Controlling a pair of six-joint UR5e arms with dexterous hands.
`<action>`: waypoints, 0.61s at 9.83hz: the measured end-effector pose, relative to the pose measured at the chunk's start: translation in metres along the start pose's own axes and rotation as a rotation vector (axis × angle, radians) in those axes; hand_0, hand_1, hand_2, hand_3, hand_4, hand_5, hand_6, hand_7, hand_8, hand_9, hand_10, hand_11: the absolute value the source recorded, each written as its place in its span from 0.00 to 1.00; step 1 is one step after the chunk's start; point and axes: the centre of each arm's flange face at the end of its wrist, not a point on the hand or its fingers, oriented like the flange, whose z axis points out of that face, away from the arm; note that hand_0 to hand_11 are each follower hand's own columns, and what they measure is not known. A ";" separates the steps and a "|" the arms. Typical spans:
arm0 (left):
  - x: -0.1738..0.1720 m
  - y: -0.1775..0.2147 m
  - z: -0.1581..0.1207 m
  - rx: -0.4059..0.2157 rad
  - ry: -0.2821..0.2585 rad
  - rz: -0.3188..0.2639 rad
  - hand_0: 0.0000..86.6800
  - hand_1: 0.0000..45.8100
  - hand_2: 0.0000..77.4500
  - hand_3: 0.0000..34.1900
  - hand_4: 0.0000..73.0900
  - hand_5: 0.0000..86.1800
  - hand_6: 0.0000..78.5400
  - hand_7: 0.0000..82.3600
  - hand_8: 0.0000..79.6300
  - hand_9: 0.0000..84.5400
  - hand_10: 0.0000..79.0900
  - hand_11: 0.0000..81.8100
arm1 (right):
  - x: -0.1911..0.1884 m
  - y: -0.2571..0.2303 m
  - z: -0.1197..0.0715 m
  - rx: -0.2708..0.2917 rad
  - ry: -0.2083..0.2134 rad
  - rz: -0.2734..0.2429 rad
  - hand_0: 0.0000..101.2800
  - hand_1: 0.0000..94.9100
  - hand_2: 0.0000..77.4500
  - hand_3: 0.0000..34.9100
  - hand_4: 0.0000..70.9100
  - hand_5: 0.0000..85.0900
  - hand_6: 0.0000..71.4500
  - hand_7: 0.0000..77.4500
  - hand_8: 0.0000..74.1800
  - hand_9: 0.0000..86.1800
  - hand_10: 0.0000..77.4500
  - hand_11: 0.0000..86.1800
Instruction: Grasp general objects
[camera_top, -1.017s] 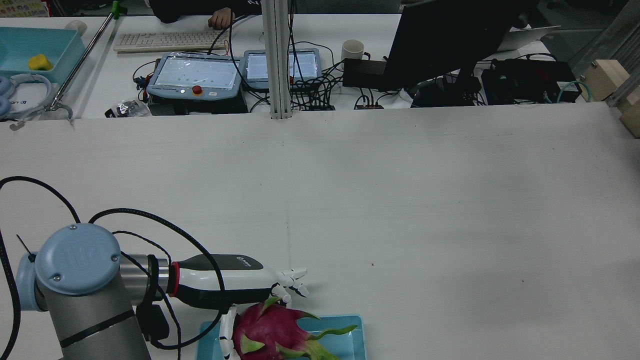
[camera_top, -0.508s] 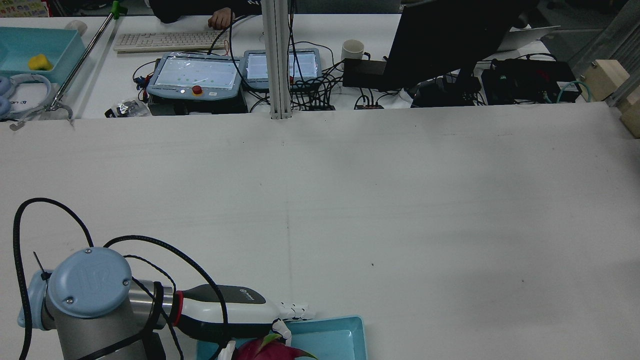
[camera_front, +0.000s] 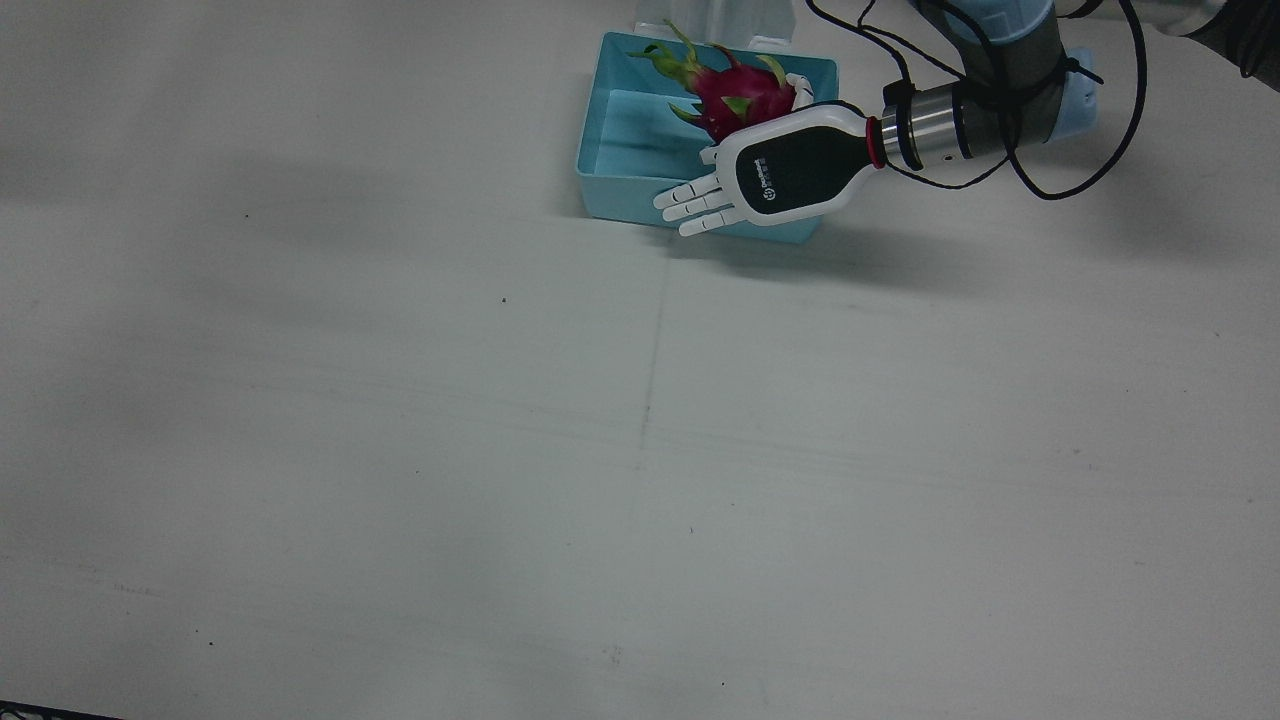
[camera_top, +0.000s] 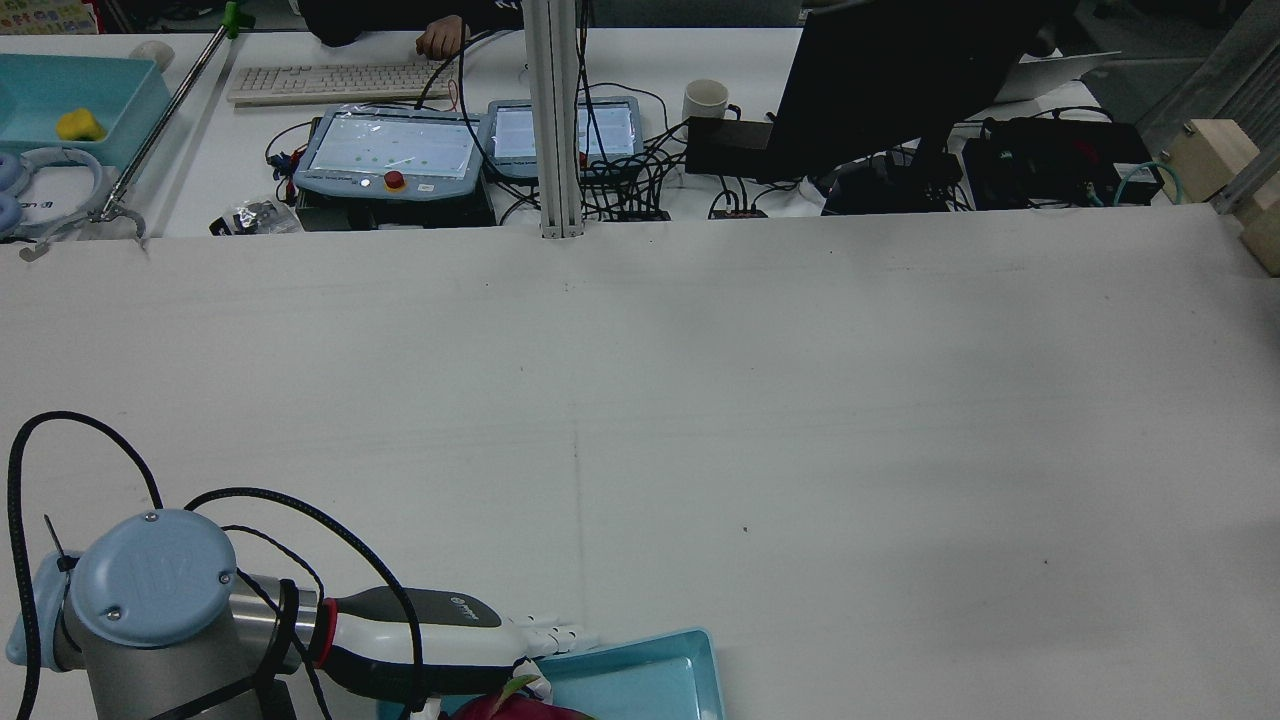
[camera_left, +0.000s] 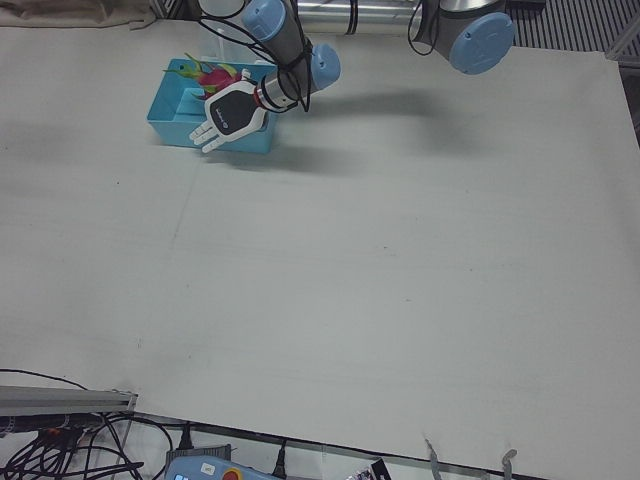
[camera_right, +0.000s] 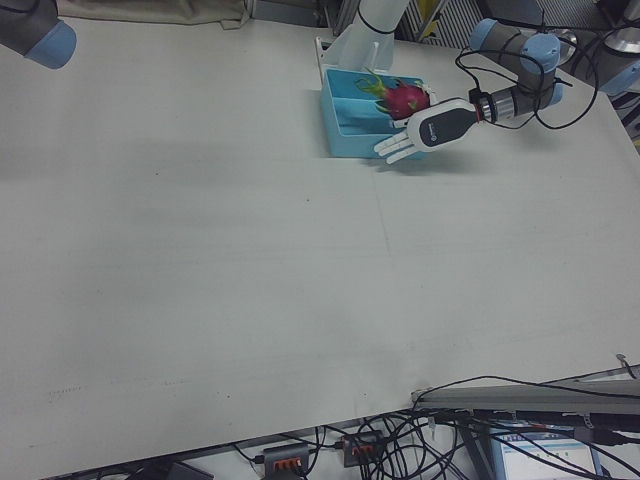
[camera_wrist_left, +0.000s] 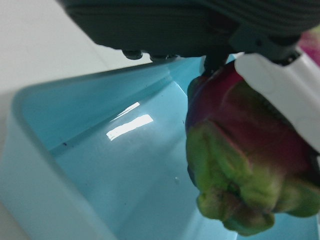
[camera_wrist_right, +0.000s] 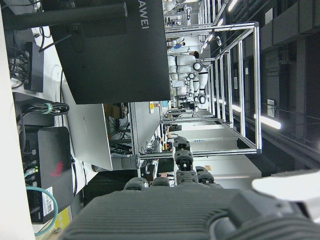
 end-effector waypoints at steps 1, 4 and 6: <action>-0.001 0.000 -0.001 0.000 -0.001 0.000 0.54 0.00 0.28 0.28 0.23 0.37 0.00 0.05 0.02 0.02 0.01 0.01 | 0.000 0.000 0.000 0.000 0.000 0.000 0.00 0.06 0.02 0.00 0.00 0.01 0.00 0.00 0.00 0.01 0.00 0.01; 0.000 0.000 0.000 0.002 0.000 0.000 0.54 0.00 0.02 0.61 0.00 0.03 0.00 0.05 0.01 0.02 0.01 0.01 | 0.000 0.000 0.000 0.000 0.000 0.000 0.00 0.06 0.02 0.00 0.00 0.01 0.00 0.00 0.00 0.01 0.00 0.01; 0.004 -0.002 0.000 0.011 0.003 -0.001 0.54 0.00 0.02 0.72 0.00 0.03 0.00 0.05 0.01 0.01 0.01 0.01 | 0.000 0.000 0.000 0.000 -0.001 0.000 0.00 0.06 0.02 0.00 0.00 0.01 0.00 0.00 0.00 0.01 0.00 0.01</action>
